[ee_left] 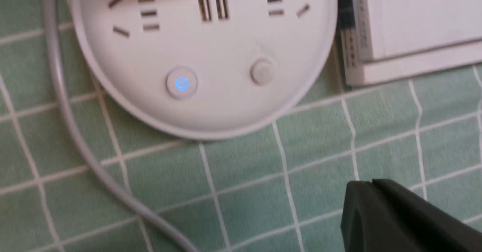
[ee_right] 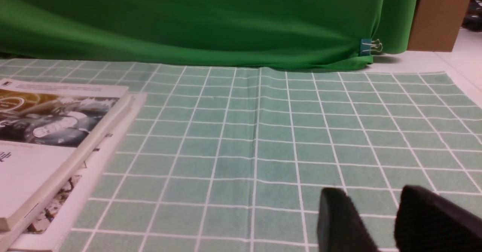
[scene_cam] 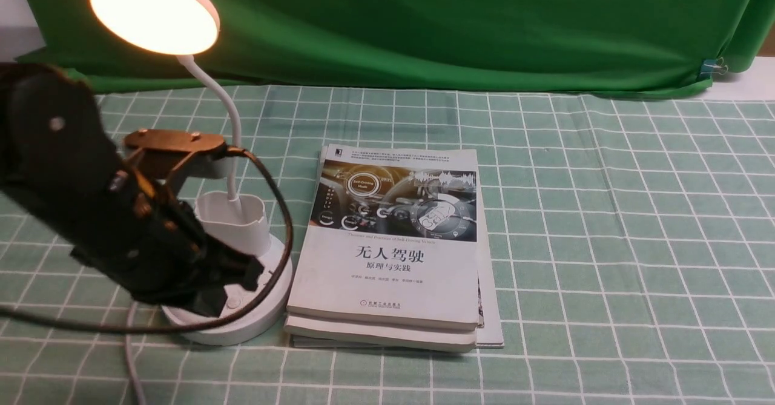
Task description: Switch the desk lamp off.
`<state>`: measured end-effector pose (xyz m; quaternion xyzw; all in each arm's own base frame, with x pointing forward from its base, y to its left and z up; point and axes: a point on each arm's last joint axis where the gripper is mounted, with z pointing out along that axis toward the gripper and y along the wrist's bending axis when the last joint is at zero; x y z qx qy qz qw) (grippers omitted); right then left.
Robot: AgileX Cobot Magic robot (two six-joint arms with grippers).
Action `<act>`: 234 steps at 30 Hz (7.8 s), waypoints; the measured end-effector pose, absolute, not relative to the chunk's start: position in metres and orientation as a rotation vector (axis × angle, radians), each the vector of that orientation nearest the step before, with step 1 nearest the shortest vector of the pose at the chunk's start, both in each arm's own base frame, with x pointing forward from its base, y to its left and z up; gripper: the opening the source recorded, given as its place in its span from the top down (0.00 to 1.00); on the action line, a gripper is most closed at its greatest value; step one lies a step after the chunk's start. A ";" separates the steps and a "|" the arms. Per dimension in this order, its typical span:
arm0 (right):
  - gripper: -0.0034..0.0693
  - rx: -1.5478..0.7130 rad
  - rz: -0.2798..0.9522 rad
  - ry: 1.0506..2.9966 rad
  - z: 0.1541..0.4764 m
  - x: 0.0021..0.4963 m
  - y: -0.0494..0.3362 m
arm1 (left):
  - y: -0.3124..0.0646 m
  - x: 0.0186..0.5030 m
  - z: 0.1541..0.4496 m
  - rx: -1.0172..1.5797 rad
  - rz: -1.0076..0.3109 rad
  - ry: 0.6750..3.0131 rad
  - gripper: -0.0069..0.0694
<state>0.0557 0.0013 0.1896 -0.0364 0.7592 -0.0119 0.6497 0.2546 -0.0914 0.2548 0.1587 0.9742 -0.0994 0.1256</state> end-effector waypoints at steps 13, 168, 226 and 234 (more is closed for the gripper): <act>0.62 -0.083 -0.027 1.725 0.190 0.056 0.001 | -0.096 0.282 0.222 0.474 -0.227 2.868 0.91; 0.62 -0.083 -0.027 1.725 0.190 0.056 0.001 | -0.022 0.065 0.200 0.240 -0.259 1.743 0.91; 0.62 -0.083 -0.027 1.725 0.190 0.056 0.001 | -0.001 0.054 0.184 -0.122 -0.088 1.787 0.91; 0.62 -0.083 -0.027 1.725 0.190 0.056 0.001 | -0.001 0.054 0.184 -0.122 -0.088 1.787 0.91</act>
